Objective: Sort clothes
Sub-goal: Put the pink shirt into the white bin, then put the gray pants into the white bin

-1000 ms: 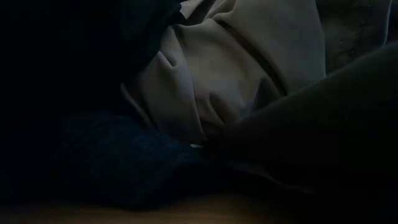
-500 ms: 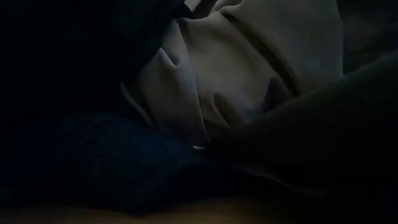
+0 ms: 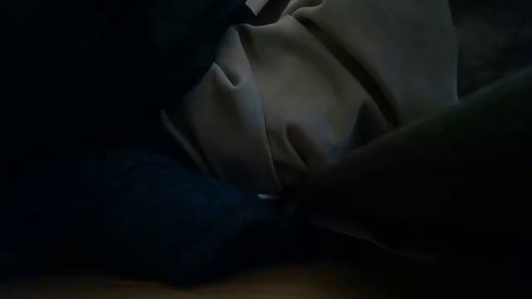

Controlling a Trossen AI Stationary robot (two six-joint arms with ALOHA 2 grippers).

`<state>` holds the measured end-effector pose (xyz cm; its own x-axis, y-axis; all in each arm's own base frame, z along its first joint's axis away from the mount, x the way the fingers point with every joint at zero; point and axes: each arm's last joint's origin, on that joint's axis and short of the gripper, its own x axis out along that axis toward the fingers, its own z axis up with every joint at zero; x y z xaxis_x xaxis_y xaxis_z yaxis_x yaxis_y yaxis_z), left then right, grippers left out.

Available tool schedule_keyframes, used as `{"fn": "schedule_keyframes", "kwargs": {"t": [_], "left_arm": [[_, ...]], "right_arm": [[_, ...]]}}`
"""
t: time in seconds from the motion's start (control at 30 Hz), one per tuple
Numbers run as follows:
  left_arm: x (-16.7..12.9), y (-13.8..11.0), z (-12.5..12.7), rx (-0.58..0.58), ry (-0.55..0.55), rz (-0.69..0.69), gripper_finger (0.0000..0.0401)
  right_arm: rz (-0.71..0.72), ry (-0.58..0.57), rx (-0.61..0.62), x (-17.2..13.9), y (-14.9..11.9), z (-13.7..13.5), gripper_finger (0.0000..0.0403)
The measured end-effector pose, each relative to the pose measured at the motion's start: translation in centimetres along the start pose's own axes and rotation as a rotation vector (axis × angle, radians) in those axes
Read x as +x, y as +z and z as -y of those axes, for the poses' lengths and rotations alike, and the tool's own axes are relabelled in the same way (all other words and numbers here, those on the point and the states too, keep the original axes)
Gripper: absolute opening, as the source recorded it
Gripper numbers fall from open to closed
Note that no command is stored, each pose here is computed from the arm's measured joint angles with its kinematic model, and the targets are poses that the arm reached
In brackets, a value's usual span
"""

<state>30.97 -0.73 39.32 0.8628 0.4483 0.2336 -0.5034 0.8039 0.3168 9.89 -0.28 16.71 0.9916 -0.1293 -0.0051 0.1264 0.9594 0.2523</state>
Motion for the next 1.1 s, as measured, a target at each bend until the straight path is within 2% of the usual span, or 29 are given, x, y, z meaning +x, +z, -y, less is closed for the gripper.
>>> {"fn": "schedule_keyframes", "kwargs": {"t": [0.13, 0.27, 0.43, 0.67, 0.97, 1.1], "left_arm": [[0.4, 2.9, -4.3, 0.013, 0.179, 0.148, 0.0011], [1.5, 2.5, -6.6, 0.057, 0.271, 0.107, 0.0011], [2.8, -0.5, -7.8, 0.069, 0.275, -0.078, 0.0012], [3.0, -4.7, -8.6, 0.001, 0.244, -0.392, 0.0065], [2.3, -6.5, -9.2, -0.166, 0.284, -0.544, 0.0130], [1.7, -6.8, -8.5, -0.210, 0.225, -0.603, 0.0165]], "right_arm": [[0.015, -0.001, 0.002, 0.0, 0.1, 0.0, 0.0266], [0.012, -0.002, 0.002, 0.0, 0.1, 0.0, 0.0266], [0.008, -0.003, 0.001, 0.0, 0.1, 0.0, 0.0266], [0.001, -0.004, 0.005, 0.0, 0.0, 0.0, 0.0266], [0.079, 0.015, -0.013, 0.0, 0.8, -0.2, 0.0266], [0.075, 0.022, -0.013, 0.0, 0.7, -0.2, 0.0266]]}}
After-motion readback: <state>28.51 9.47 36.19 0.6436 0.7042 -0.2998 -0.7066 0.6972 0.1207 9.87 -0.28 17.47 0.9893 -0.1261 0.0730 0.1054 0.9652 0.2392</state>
